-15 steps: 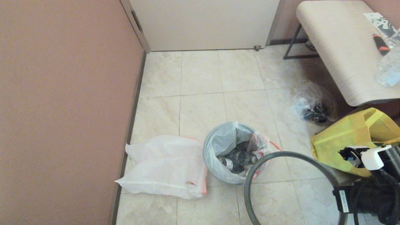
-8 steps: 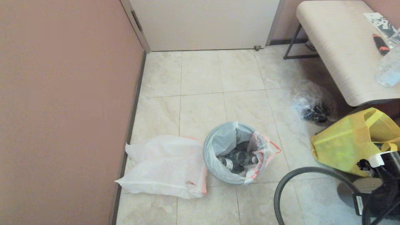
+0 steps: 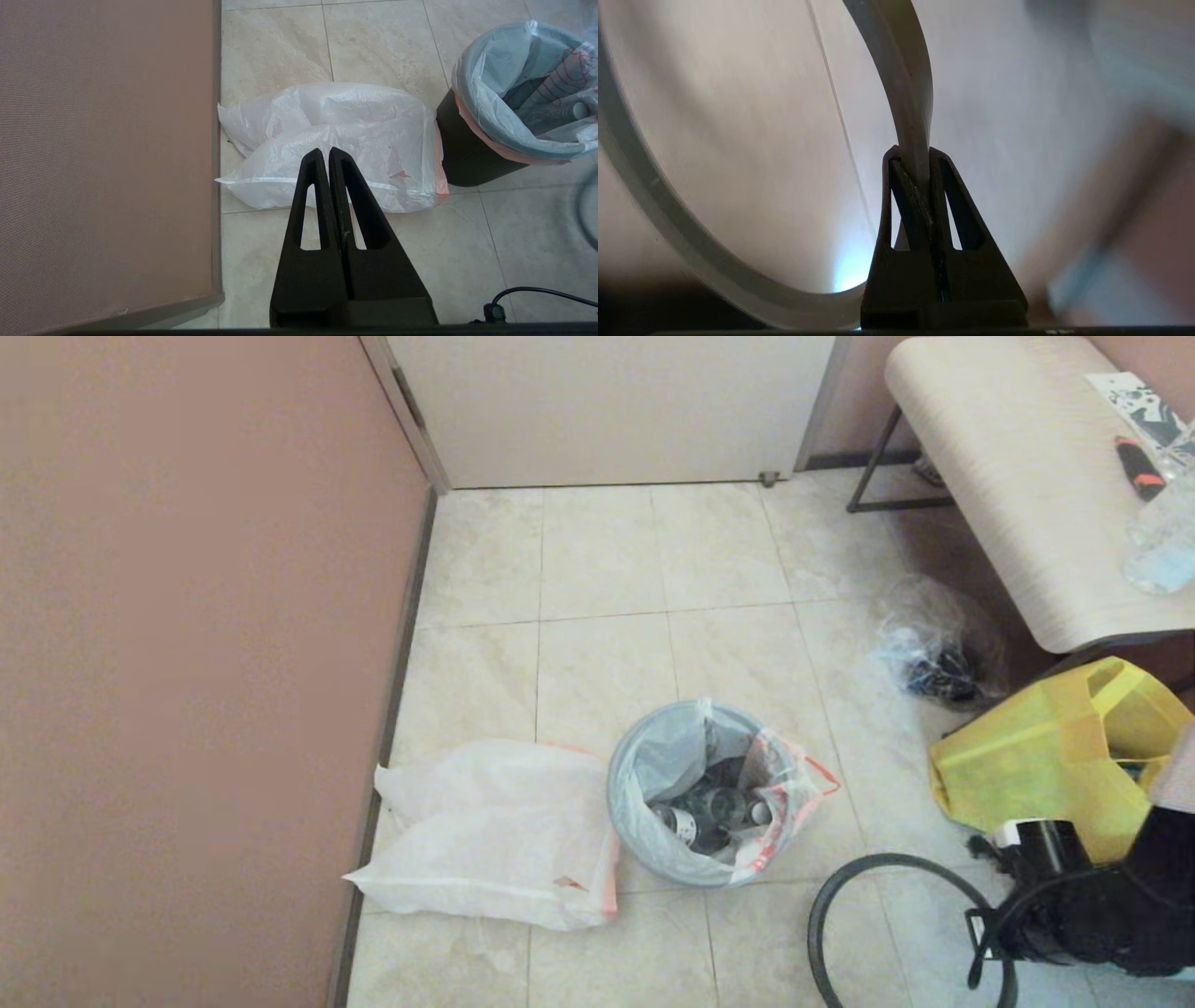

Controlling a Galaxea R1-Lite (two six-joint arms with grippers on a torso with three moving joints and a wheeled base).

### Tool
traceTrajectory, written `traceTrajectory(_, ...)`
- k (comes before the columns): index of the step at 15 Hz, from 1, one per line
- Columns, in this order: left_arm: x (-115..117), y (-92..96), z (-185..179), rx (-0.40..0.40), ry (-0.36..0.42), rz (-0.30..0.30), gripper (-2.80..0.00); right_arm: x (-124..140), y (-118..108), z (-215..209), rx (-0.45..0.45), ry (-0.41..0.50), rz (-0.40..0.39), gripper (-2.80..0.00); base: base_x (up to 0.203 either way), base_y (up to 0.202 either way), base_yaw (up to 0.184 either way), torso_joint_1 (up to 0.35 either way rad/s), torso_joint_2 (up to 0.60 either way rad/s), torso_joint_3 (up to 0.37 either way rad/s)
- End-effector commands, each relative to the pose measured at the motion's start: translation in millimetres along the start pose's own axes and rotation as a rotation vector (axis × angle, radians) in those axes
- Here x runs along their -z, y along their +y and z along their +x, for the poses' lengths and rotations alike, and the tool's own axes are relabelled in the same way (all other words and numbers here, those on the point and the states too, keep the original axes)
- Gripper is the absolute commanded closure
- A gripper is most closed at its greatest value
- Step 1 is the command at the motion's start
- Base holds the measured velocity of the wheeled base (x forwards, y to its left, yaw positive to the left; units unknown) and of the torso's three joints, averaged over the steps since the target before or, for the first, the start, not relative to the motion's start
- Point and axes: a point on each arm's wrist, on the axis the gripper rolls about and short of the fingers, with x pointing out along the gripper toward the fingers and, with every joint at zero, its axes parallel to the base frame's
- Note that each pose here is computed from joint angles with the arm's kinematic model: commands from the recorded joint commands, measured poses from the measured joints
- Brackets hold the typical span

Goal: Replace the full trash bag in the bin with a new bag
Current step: Place the trash can ring on the floor

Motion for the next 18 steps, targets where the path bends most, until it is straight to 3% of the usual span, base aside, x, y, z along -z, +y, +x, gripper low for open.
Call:
traceTrajectory(1,0,0.0,0,0.0,-0.001,0.0,0.0,2,11,43,-0.02,-0.002,-0.032,0.0,0.0,0.0,0.0,0.0,0.0,0.0)
traceTrajectory(3,0,0.0,0,0.0,0.0,0.0,0.0,-22,16,51,-0.048,-0.075,-0.062,0.0,0.0,0.0,0.0,0.0,0.0,0.0)
traceTrajectory(5,0,0.0,0,-0.001,-0.001,0.0,0.0,-25,22,50,-0.061,-0.074,-0.13,0.0,0.0,0.0,0.0,0.0,0.0,0.0)
traceTrajectory(6,0,0.0,0,0.0,-0.001,0.0,0.0,-25,25,48,-0.064,-0.078,-0.134,-2.8,0.0,0.0,0.0,0.0,0.0,0.0)
traceTrajectory(13,0,0.0,0,0.0,-0.001,0.0,0.0,-5,17,-28,-0.029,-0.084,-0.134,-2.8,0.0,0.0,0.0,0.0,0.0,0.0)
traceTrajectory(14,0,0.0,0,0.0,-0.001,0.0,0.0,0,16,-45,-0.028,-0.096,-0.132,-1.71,0.0,0.0,0.0,0.0,0.0,0.0)
traceTrajectory(15,0,0.0,0,0.0,-0.001,0.0,0.0,9,16,-63,-0.025,-0.102,-0.141,0.0,0.0,0.0,0.0,0.0,0.0,0.0)
traceTrajectory(18,0,0.0,0,-0.001,-0.001,0.0,0.0,31,17,-103,-0.001,-0.132,-0.169,0.0,0.0,0.0,0.0,0.0,0.0,0.0)
